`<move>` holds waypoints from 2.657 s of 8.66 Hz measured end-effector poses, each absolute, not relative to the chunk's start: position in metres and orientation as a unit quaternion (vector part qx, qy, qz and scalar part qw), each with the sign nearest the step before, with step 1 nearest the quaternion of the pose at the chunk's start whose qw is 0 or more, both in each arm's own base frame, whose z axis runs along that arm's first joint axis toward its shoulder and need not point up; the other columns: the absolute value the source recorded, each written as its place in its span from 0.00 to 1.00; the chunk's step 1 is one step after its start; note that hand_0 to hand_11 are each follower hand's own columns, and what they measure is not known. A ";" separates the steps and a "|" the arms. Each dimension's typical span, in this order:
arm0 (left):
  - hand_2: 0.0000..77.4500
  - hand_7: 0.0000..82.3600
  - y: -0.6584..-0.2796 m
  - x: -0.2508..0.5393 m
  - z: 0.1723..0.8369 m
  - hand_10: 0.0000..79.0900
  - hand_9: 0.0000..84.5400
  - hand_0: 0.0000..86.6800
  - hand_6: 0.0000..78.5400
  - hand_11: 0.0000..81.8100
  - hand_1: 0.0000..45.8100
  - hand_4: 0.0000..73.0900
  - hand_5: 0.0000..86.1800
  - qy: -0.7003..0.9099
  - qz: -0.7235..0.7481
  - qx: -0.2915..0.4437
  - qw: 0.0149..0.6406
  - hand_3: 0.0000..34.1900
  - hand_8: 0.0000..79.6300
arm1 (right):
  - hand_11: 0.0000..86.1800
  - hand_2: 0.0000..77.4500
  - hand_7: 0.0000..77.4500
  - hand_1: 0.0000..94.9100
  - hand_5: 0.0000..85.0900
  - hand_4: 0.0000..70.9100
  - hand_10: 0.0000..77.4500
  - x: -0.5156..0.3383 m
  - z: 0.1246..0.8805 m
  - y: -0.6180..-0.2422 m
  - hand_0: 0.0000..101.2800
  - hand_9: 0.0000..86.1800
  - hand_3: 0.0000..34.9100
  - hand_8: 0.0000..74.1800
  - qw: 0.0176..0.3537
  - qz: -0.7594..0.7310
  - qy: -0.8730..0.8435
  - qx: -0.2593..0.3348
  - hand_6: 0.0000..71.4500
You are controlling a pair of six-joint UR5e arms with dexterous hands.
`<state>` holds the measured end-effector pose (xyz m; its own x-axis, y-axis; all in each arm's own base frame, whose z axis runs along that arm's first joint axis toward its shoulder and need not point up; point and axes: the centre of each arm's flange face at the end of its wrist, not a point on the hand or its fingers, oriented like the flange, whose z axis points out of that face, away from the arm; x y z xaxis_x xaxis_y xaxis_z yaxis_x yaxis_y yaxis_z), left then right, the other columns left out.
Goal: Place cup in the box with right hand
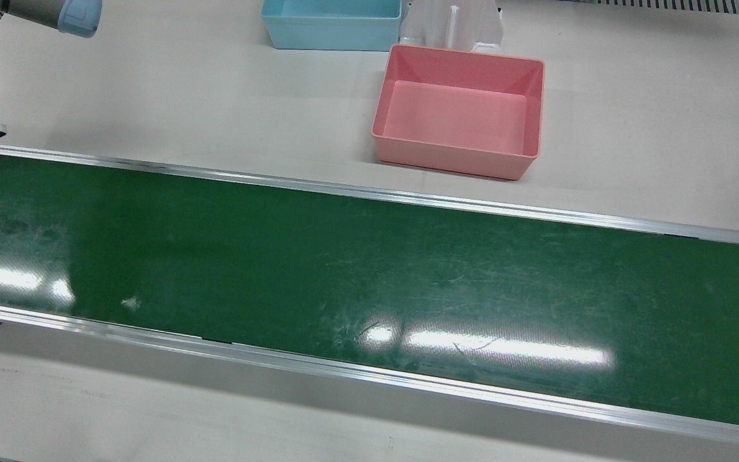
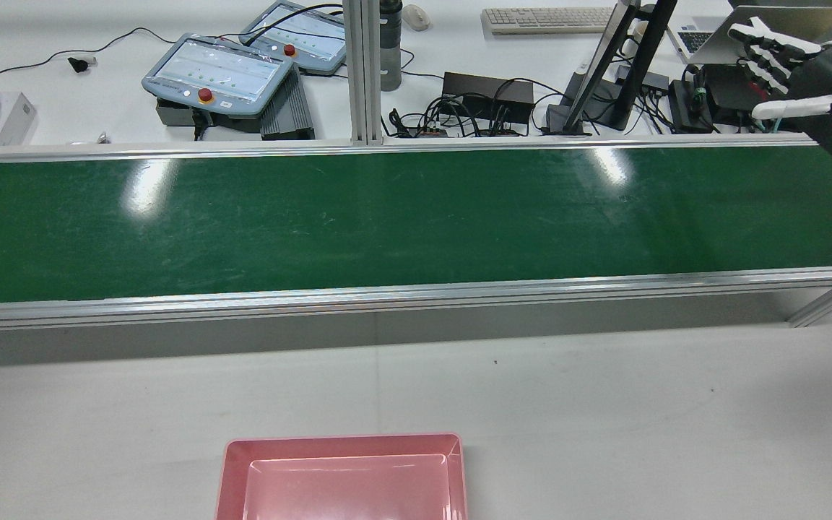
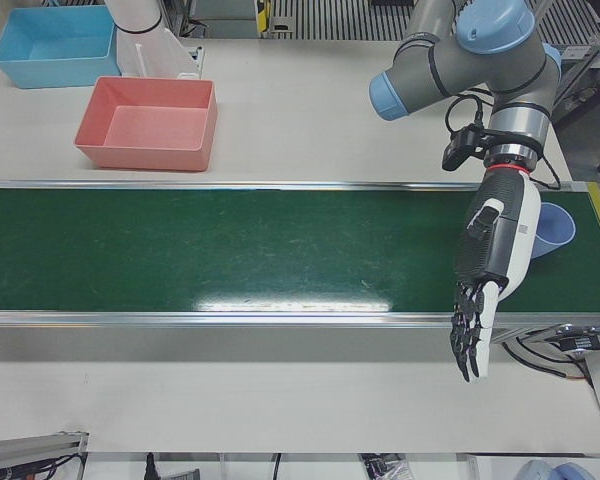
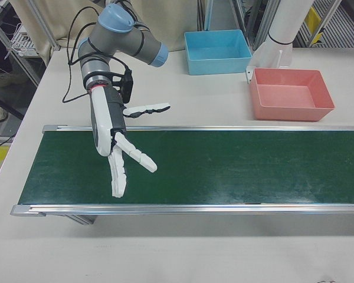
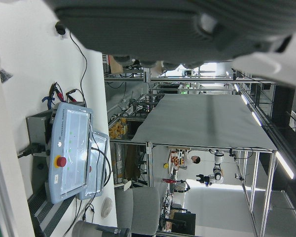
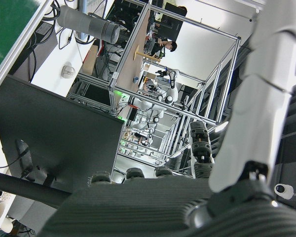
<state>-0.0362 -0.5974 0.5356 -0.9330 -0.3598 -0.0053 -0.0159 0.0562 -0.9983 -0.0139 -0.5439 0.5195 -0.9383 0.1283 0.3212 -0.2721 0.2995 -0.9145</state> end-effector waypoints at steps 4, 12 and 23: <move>0.01 0.00 -0.597 -0.037 0.535 0.00 0.00 0.00 0.00 0.00 0.01 0.00 0.00 0.716 -0.674 -0.131 0.127 0.00 0.00 | 0.01 0.17 0.10 0.16 0.03 0.01 0.00 -0.041 0.523 -0.550 0.45 0.04 0.30 0.01 0.153 0.602 -0.783 0.026 0.04; 0.01 0.00 -0.597 -0.037 0.535 0.00 0.00 0.00 0.00 0.00 0.01 0.00 0.00 0.716 -0.673 -0.131 0.127 0.00 0.00 | 0.01 0.06 0.11 0.18 0.06 0.07 0.00 -0.090 0.508 -0.551 0.52 0.04 0.30 0.01 0.157 0.590 -0.792 -0.005 0.04; 0.01 0.00 -0.597 -0.037 0.535 0.00 0.00 0.00 0.00 0.00 0.01 0.00 0.00 0.716 -0.674 -0.131 0.127 0.00 0.00 | 0.01 0.02 0.04 0.18 0.08 0.15 0.00 -0.094 0.503 -0.555 0.62 0.03 0.30 0.01 0.155 0.591 -0.792 -0.009 0.04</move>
<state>-0.0365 -0.5975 0.5351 -0.9332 -0.3592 -0.0060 -0.0160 0.0583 -0.9982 -0.0943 -0.5549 0.5029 -0.9515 0.1973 0.2360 -0.1699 0.3025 -0.9379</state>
